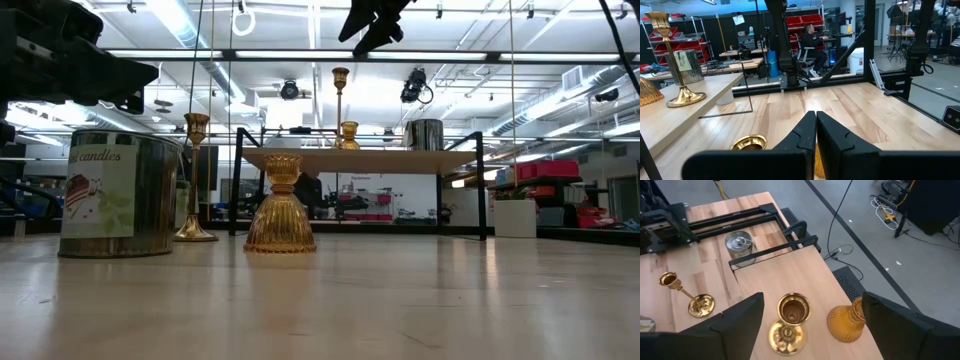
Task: Pick & Place candle stick holders
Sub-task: Put the middle gold candle holder on the shelf
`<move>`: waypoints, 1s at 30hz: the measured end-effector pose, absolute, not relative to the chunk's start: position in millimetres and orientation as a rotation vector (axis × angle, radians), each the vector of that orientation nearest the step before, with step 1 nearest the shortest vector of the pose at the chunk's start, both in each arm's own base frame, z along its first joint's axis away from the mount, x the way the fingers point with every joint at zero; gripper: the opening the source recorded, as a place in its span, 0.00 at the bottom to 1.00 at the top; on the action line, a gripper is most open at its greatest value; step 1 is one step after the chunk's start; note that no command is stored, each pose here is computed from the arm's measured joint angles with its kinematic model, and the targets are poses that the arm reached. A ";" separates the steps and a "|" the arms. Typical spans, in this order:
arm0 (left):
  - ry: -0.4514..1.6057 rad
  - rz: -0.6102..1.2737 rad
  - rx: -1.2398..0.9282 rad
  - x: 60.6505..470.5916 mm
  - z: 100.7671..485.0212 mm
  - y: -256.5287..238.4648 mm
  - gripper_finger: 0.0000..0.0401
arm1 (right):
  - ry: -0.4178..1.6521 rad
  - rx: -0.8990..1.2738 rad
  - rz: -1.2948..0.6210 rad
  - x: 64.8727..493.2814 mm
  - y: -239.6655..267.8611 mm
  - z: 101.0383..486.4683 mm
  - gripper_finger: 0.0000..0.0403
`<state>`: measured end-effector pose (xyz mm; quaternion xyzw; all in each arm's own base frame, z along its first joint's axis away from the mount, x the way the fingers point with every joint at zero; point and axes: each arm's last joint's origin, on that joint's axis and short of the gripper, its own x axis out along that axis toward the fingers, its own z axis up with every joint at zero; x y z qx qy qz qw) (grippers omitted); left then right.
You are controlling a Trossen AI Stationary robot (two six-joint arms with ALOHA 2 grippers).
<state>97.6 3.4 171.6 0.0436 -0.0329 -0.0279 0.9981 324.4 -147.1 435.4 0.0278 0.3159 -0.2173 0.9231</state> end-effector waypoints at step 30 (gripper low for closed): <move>-0.066 -0.056 0.088 97.6 171.6 3.4 0.05 | 0.701 0.084 -0.449 330.2 -150.2 413.4 0.84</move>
